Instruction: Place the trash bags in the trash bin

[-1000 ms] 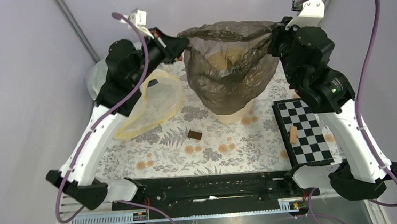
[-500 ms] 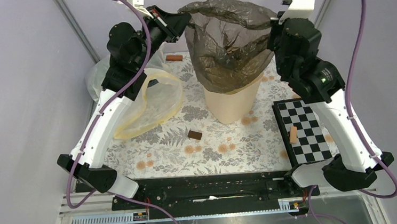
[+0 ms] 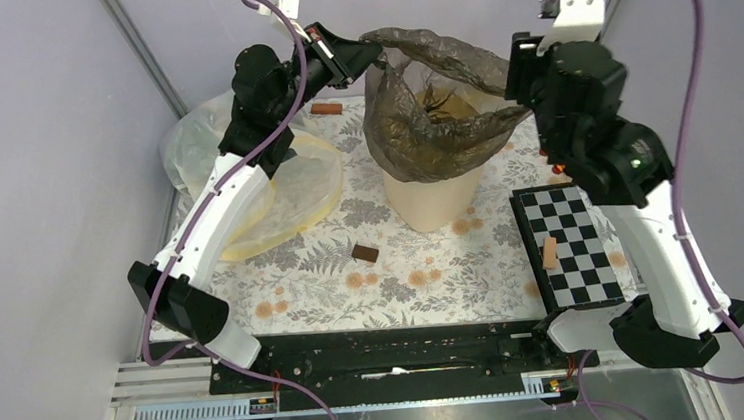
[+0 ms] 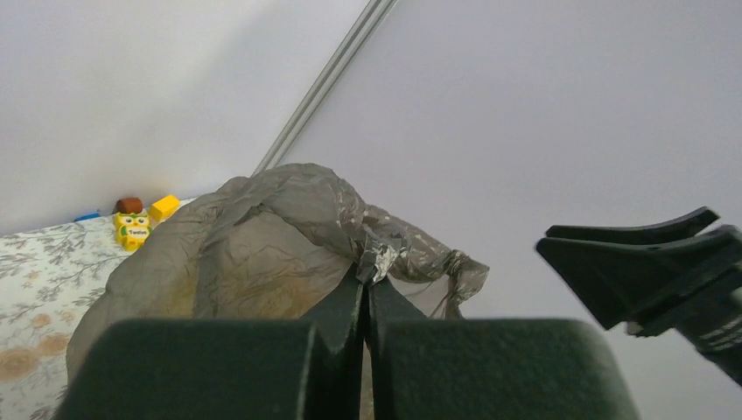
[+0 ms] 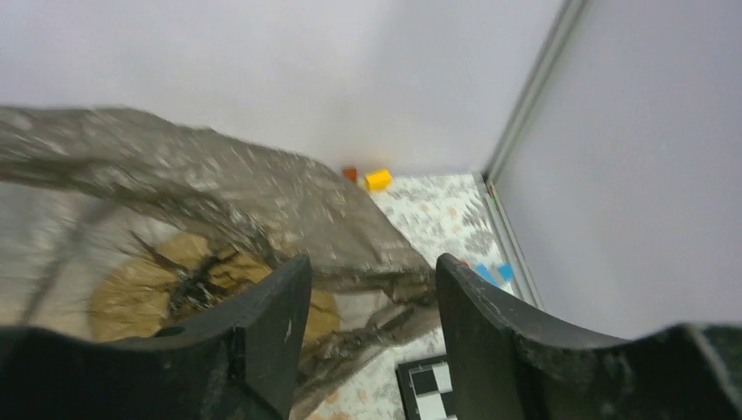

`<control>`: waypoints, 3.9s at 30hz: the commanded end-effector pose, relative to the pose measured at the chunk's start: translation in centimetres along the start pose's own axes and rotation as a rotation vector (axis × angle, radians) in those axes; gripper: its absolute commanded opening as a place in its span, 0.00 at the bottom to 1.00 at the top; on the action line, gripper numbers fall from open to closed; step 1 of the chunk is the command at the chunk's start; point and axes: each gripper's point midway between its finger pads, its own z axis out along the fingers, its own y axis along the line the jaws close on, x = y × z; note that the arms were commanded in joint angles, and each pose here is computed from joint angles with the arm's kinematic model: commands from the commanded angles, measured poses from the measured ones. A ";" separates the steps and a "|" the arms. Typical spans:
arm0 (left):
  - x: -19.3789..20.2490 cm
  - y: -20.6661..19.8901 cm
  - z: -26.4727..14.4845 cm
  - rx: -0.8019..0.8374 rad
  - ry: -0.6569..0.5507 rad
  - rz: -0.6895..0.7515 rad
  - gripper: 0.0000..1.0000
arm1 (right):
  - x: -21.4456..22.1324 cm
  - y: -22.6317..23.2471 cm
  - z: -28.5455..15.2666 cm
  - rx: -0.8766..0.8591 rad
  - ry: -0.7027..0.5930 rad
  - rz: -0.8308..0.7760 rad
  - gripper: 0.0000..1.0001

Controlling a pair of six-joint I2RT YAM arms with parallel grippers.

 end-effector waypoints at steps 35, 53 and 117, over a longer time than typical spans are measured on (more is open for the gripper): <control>-2.9 -5.0 -1.7 0.325 0.033 -0.094 0.00 | 18.0 17.2 8.3 -0.526 0.556 -0.229 0.00; -1.9 -0.7 -1.9 0.264 0.060 -0.120 0.00 | 30.6 14.3 7.1 -0.404 0.987 -0.438 0.00; 1.0 1.0 -4.2 0.183 0.152 -0.058 0.00 | 7.3 -0.5 7.3 0.036 0.376 -0.164 1.00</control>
